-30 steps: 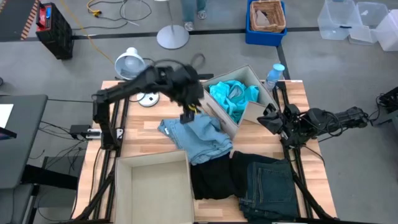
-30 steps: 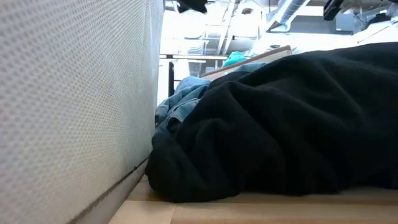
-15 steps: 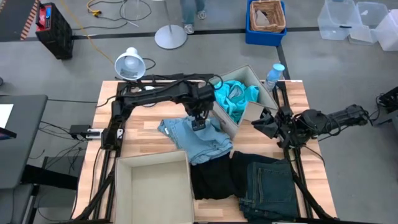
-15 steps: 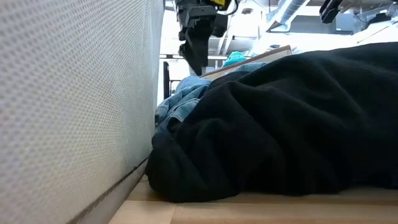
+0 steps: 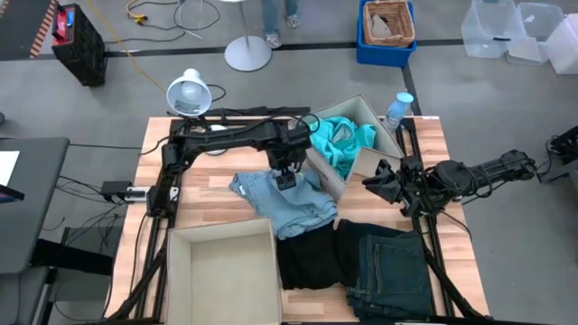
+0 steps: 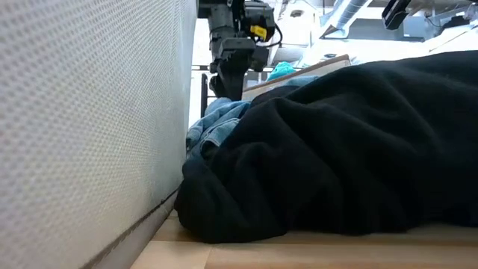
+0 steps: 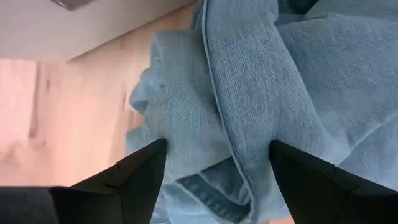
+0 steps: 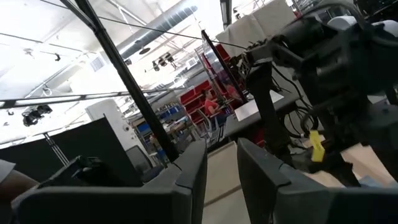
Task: Sort clothes
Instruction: Put the light blue pants into the top laundry organizer
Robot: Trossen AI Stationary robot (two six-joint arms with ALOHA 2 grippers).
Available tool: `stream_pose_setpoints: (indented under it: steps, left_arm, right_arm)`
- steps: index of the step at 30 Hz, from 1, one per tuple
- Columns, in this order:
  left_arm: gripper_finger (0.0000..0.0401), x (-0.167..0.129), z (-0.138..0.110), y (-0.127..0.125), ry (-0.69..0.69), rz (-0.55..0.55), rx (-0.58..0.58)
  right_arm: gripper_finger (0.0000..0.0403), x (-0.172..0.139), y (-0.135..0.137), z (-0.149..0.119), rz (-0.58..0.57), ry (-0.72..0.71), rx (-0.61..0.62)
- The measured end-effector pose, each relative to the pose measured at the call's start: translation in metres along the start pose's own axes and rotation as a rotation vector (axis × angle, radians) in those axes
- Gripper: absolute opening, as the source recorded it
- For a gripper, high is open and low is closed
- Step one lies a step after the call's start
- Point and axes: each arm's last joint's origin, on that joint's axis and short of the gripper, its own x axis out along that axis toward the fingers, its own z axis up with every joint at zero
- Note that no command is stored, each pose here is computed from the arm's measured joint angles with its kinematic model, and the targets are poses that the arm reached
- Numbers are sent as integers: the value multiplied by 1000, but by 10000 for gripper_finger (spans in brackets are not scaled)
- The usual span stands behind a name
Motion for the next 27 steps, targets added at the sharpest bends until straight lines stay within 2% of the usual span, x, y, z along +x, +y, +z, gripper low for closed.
stream_pose_setpoints:
  steps: [3, 9, 13, 17, 21, 27]
  left_arm:
    - [283, 10, -1, -1, -2, -48, -13]
    - [281, 31, -2, -1, -29, -64, -46]
    - [269, 49, -8, -3, -25, -69, -45]
    - [249, 66, -16, -3, -2, -71, -92]
    - [205, 79, -25, -2, 28, -69, -130]
    - [85, 89, -32, -8, 46, -62, -149]
  right_arm:
    - [109, 0, 0, 0, 0, 0, 0]
    - [109, 0, 0, 0, 0, 0, 4]
    - [109, 0, 0, 0, 0, 1, 15]
    - [109, 0, 0, 0, -1, 1, 23]
    - [109, 0, 0, 0, 0, 1, 23]
    - [109, 0, 0, 0, -1, 1, 23]
